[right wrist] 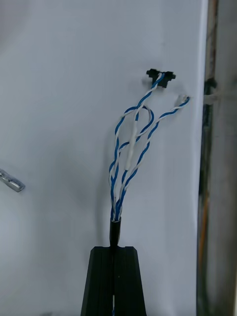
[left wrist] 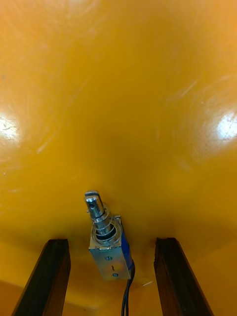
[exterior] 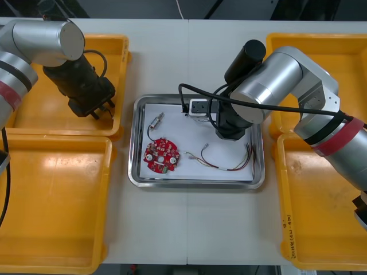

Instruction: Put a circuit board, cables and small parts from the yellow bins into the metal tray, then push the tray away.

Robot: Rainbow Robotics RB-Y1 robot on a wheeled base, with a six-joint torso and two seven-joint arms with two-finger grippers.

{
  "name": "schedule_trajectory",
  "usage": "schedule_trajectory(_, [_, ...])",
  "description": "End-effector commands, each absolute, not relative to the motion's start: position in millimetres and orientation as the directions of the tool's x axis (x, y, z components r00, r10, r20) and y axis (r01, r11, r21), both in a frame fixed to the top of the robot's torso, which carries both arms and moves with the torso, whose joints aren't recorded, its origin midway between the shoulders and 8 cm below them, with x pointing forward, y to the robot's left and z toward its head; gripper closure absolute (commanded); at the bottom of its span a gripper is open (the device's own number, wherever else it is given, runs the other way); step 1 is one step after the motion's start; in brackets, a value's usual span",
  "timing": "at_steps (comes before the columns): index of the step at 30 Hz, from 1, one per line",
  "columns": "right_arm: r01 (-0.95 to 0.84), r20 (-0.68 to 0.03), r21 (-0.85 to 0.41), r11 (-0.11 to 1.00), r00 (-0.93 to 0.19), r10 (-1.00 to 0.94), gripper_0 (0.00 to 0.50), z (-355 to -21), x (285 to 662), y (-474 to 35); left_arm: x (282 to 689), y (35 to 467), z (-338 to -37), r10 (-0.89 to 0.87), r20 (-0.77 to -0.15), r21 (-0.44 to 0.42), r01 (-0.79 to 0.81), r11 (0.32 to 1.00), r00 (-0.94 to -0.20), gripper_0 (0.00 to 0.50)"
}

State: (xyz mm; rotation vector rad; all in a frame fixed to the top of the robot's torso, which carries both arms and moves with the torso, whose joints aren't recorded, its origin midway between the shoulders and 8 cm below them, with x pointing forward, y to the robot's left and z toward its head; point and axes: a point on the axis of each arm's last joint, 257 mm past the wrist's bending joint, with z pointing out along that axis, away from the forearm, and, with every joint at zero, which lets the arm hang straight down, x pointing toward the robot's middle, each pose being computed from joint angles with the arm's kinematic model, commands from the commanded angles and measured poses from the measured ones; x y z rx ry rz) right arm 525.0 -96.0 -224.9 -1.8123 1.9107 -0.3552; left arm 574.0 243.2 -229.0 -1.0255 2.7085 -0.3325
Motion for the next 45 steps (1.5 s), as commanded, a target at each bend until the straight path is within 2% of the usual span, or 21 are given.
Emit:
schedule_trajectory(1, [-0.871, -0.151, -0.49, 0.039, 0.041, -0.988, 0.5, -240, 520, -88, 592, 223, -204, -0.685, -0.145, -0.344, -0.613, 0.711, -0.714, 0.0])
schedule_trajectory(2, [-0.872, -0.15, -0.488, 0.042, 0.037, -0.988, 0.5, -242, 520, -91, 593, 223, -205, -0.685, -0.146, -0.348, -0.612, 0.711, -0.713, 0.0])
schedule_trajectory(3, [-0.872, -0.149, -0.488, 0.042, 0.036, -0.988, 0.5, -243, 520, -91, 593, 223, -206, -0.685, -0.147, -0.349, -0.611, 0.71, -0.713, 0.132])
schedule_trajectory(4, [-0.874, -0.148, -0.485, 0.042, 0.034, -0.988, 0.5, -245, 519, -93, 594, 225, -206, -0.681, -0.154, -0.344, -0.608, 0.716, -0.716, 0.41])
schedule_trajectory(5, [-0.874, -0.149, -0.484, 0.042, 0.035, -0.988, 0.5, -245, 519, -92, 594, 224, -207, -0.678, -0.157, -0.344, -0.604, 0.719, -0.718, 0.475])
schedule_trajectory(6, [-0.875, -0.146, -0.482, 0.042, 0.033, -0.989, 0.5, -247, 518, -94, 594, 226, -210, -0.671, -0.167, -0.333, -0.599, 0.728, -0.722, 0.5])
schedule_trajectory(8, [-0.873, -0.146, -0.486, 0.041, 0.035, -0.989, 0.46, -246, 519, -94, 595, 226, -210, -0.667, -0.174, -0.332, -0.595, 0.732, -0.724, 0.5])
schedule_trajectory(9, [-0.871, -0.145, -0.489, 0.041, 0.035, -0.989, 0.353, -246, 520, -95, 595, 226, -210, -0.665, -0.177, -0.332, -0.592, 0.734, -0.725, 0.5])
schedule_trajectory(10, [-0.868, -0.142, -0.495, 0.04, 0.036, -0.989, 0.175, -245, 521, -95, 595, 226, -210, -0.666, -0.174, -0.334, -0.593, 0.733, -0.725, 0.5])
schedule_trajectory(11, [-0.866, -0.143, -0.498, 0.039, 0.037, -0.989, 0.109, -245, 522, -95, 595, 227, -210, -0.666, -0.175, -0.333, -0.593, 0.734, -0.726, 0.5])
schedule_trajectory(12, [-0.863, -0.144, -0.504, 0.036, 0.042, -0.989, 0.063, -243, 522, -93, 595, 228, -210, -0.666, -0.174, -0.333, -0.593, 0.733, -0.725, 0.5])
schedule_trajectory(14, [-0.852, -0.145, -0.523, 0.03, 0.054, -0.988, 0.0, -237, 524, -90, 595, 228, -208, -0.67, -0.171, -0.34, -0.595, 0.729, -0.723, 0.5])
schedule_trajectory(20, [-0.819, -0.132, -0.574, 0.009, 0.081, -0.988, 0.0, -221, 528, -84, 596, 235, -198, -0.682, -0.163, -0.355, -0.603, 0.715, -0.713, 0.5])
schedule_trajectory(32, [-0.81, -0.144, -0.586, 0.014, 0.087, -0.986, 0.0, -210, 528, -81, 593, 254, -164, -0.675, -0.186, -0.357, -0.591, 0.723, -0.714, 0.5])
schedule_trajectory(38, [-0.82, -0.129, -0.573, 0.017, 0.07, -0.989, 0.0, -196, 515, -86, 589, 259, -136, -0.665, -0.203, -0.368, -0.573, 0.732, -0.719, 0.5])
schedule_trajectory(45, [-0.842, -0.096, -0.539, 0.034, 0.02, -0.995, 0.0, -173, 489, -100, 575, 255, -111, -0.616, -0.237, -0.334, -0.532, 0.778, -0.751, 0.498])
